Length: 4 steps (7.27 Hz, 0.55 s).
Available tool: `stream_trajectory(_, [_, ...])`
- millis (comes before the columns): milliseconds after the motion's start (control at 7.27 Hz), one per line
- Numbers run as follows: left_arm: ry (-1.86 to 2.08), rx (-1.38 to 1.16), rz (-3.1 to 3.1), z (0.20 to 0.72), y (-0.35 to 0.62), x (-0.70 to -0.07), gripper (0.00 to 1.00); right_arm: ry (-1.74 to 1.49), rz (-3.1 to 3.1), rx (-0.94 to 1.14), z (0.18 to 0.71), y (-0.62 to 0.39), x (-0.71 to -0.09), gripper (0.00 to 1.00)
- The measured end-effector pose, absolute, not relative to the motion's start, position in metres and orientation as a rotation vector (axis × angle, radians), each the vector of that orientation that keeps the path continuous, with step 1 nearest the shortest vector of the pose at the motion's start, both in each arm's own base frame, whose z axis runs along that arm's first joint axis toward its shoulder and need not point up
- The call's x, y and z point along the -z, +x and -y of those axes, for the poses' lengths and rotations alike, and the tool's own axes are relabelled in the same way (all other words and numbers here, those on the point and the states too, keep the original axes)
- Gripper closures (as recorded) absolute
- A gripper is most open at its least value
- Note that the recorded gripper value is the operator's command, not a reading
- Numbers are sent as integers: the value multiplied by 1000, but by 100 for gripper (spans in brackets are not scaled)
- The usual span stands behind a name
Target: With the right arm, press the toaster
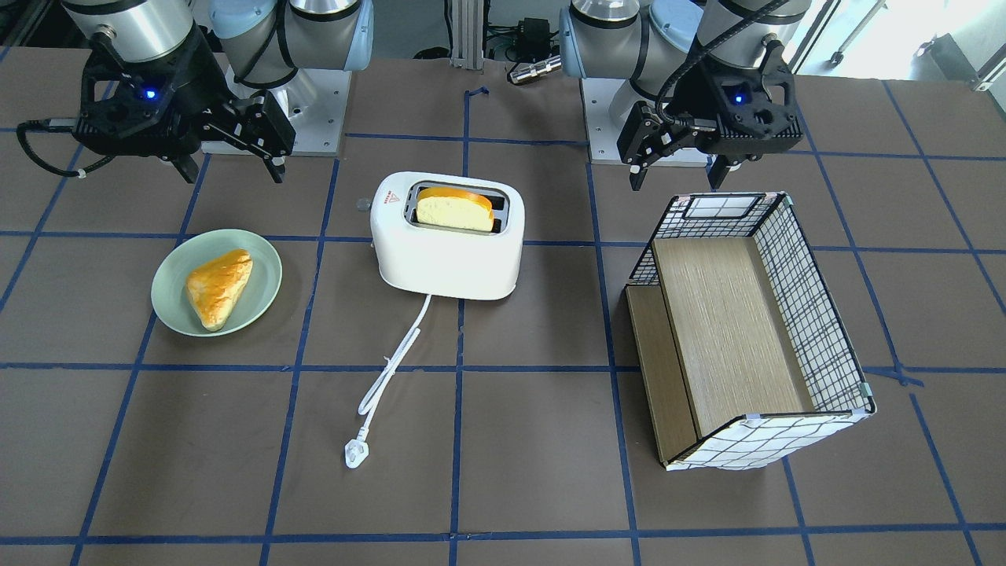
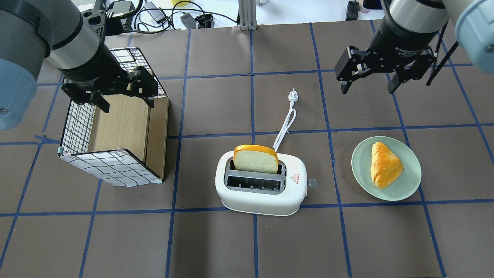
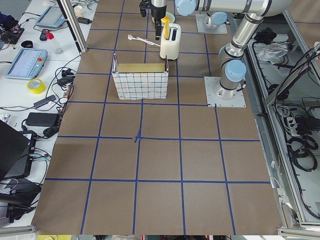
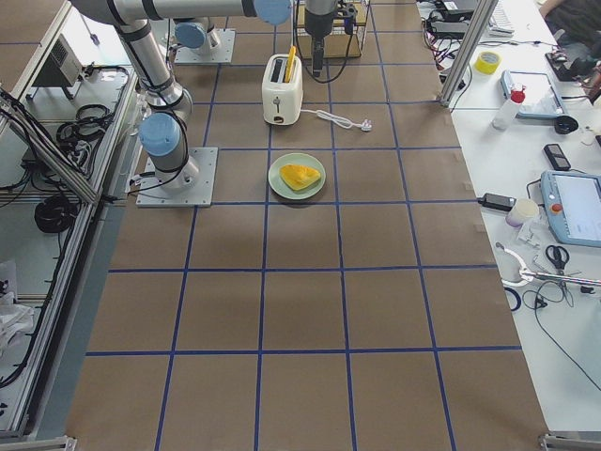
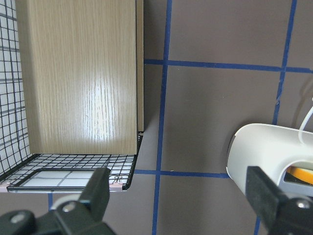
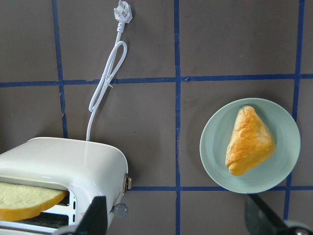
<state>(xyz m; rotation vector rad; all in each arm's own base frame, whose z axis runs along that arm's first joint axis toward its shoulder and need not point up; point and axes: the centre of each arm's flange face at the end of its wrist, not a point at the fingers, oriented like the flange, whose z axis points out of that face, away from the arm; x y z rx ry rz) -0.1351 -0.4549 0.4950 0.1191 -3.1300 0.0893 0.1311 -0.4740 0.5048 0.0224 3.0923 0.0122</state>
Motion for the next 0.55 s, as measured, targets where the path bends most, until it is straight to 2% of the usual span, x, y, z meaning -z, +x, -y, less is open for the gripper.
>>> stream_trajectory(550, [119, -89, 3130, 455, -135, -495, 0, 21, -3093, -12, 474, 131, -505, 1])
